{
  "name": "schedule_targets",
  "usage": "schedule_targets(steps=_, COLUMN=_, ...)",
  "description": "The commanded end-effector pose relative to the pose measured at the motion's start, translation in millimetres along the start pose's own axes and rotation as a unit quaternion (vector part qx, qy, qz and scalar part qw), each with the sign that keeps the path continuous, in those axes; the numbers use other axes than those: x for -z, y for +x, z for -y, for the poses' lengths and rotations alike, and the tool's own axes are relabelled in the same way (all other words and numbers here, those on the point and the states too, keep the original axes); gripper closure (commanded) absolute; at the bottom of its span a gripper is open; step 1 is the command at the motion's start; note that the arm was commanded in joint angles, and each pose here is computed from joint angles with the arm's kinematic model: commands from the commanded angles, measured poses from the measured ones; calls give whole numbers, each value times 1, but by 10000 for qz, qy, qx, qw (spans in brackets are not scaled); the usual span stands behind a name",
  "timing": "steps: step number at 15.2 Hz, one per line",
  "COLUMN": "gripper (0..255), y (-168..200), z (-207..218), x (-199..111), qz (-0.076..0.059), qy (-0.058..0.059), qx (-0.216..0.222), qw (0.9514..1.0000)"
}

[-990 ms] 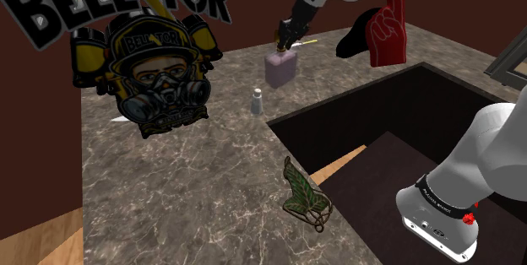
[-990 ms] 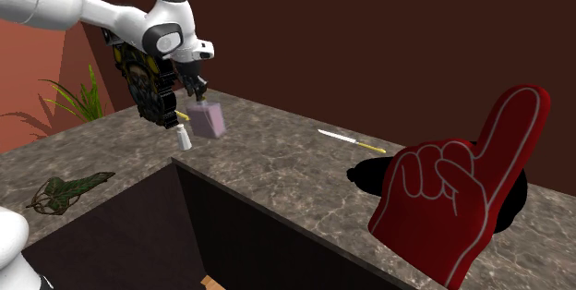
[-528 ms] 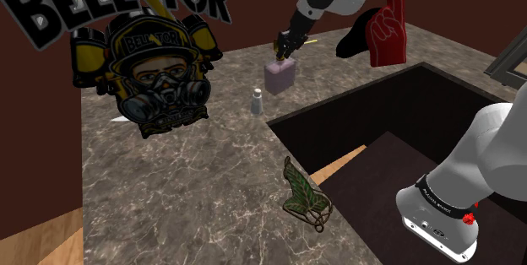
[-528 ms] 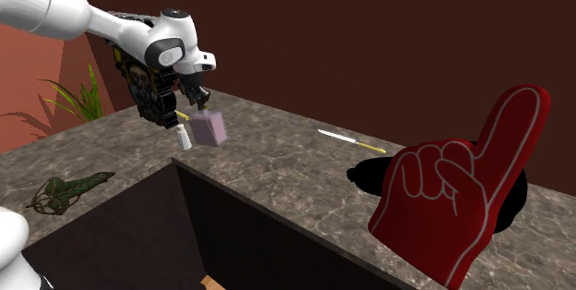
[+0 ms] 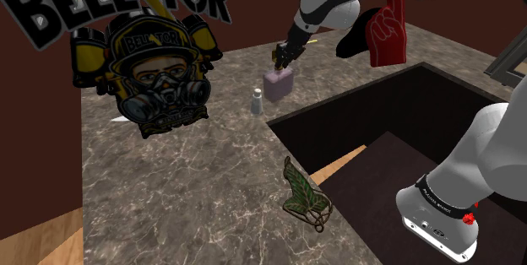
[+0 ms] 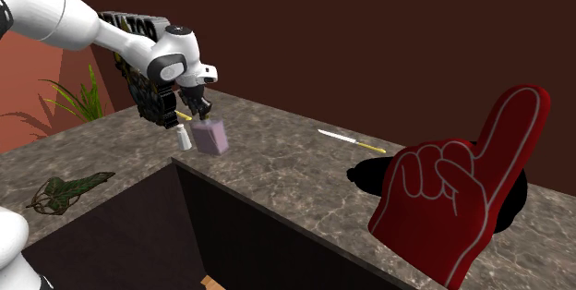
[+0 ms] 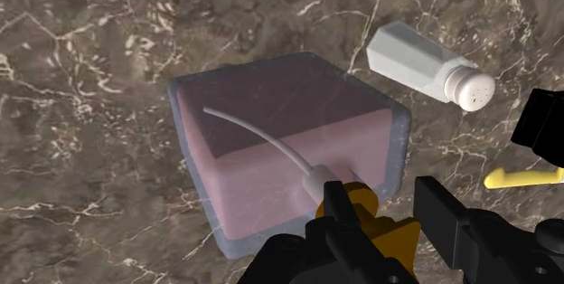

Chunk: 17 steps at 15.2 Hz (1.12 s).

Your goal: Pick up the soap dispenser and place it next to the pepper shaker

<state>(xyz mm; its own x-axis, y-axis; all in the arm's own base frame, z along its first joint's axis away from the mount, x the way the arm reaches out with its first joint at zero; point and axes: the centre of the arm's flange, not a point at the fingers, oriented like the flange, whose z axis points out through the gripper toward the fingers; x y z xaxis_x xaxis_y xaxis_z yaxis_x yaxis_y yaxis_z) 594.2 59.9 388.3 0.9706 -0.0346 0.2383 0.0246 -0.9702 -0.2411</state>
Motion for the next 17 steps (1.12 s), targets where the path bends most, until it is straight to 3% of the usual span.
schedule_targets(steps=1, gripper=255, y=-1, z=-1, x=-3, qz=-6, qy=0, qx=1, qw=10000)
schedule_targets(steps=7, gripper=255, y=-1, z=-1, x=-3, qz=-6, qy=1, qx=1, qw=10000)
schedule_targets(steps=8, gripper=0, y=-1, z=-1, x=-3, qz=-6, qy=1, qx=1, qw=10000)
schedule_targets(steps=13, gripper=0, y=-1, z=-1, x=-3, qz=-6, qy=1, qx=1, qw=10000)
schedule_targets(steps=17, gripper=0, y=-1, z=-1, x=47, qz=-6, qy=1, qx=1, qw=10000)
